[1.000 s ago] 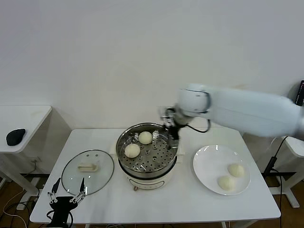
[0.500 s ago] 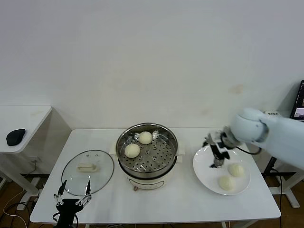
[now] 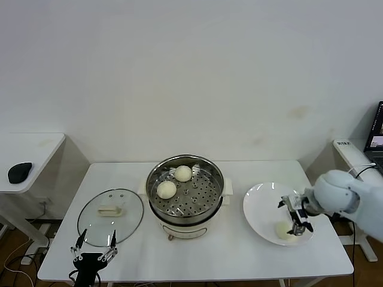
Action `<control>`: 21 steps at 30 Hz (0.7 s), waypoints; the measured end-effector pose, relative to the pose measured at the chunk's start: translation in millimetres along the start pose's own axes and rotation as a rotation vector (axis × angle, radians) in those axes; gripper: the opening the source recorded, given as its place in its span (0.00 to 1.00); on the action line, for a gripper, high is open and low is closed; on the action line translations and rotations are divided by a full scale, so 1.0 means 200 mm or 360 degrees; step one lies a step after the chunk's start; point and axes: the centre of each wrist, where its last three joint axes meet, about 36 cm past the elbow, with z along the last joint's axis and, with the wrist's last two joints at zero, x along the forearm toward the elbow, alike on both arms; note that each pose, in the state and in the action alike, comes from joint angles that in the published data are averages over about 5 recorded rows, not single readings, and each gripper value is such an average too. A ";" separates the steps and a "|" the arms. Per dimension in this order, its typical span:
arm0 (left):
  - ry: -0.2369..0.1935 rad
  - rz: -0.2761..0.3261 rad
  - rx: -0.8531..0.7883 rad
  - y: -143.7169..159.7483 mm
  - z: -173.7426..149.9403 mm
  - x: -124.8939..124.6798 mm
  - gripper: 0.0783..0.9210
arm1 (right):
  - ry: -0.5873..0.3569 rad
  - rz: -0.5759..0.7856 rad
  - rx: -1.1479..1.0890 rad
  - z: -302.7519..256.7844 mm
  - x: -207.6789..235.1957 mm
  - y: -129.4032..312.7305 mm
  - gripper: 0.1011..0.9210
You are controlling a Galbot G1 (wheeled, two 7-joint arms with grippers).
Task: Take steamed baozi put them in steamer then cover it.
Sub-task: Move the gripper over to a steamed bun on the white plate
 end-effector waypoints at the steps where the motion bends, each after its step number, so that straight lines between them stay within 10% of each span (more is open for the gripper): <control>1: 0.0002 -0.0001 0.0000 0.00 0.00 0.00 0.88 | 0.0007 -0.0003 -0.0004 0.01 -0.02 0.01 0.88; 21: 0.0007 -0.0007 -0.0014 0.01 0.01 -0.01 0.88 | 0.0070 -0.0056 -0.0109 0.12 -0.27 -0.02 0.88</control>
